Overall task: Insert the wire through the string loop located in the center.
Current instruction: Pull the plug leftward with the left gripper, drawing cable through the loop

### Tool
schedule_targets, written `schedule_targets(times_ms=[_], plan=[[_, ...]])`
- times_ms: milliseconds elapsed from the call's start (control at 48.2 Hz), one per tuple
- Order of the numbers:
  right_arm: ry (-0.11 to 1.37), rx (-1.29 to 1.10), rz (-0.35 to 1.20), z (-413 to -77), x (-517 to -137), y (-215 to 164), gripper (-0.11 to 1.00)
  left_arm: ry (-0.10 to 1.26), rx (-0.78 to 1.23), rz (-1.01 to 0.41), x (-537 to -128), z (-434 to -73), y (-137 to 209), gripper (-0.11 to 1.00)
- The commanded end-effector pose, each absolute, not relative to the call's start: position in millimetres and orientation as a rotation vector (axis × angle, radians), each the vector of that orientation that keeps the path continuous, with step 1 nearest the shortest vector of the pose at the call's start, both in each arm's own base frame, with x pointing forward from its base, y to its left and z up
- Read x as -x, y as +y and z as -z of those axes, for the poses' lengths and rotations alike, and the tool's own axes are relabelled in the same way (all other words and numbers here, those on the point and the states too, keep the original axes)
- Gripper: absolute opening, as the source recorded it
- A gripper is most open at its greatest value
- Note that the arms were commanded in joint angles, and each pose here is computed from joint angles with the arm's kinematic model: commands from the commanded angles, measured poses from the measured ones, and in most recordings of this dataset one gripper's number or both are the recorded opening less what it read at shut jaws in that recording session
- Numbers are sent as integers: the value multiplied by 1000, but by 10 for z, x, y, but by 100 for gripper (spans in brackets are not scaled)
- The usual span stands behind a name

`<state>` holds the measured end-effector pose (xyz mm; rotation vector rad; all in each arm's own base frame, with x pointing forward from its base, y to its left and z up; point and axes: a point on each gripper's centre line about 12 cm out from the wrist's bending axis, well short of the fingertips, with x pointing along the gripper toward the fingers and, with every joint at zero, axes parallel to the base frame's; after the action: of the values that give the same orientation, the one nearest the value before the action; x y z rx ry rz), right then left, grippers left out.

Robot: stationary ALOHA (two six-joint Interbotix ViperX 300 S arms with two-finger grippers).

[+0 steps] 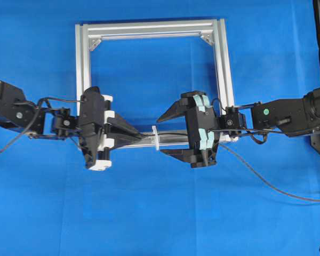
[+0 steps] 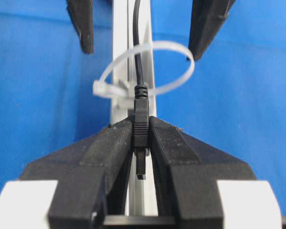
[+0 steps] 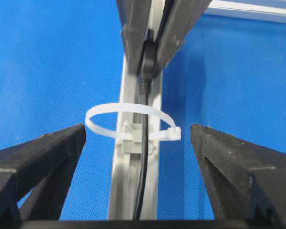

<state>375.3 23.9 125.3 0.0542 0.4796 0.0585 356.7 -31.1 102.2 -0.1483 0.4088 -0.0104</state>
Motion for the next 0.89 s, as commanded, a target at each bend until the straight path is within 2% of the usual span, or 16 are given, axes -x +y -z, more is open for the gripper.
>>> schedule_targets(times_ms=[0, 540, 872], plan=[[444, -57, -58, -1359, -3804, 236, 97, 374, 152, 15, -3496, -1160, -305, 8], [444, -57, -57, -1362, -3807, 236, 97, 433, 150, 40, -2567, -1146, -294, 8], [444, -57, -57, -1362, -3807, 236, 97, 487, 142, 62, -2259, -1077, -314, 8]])
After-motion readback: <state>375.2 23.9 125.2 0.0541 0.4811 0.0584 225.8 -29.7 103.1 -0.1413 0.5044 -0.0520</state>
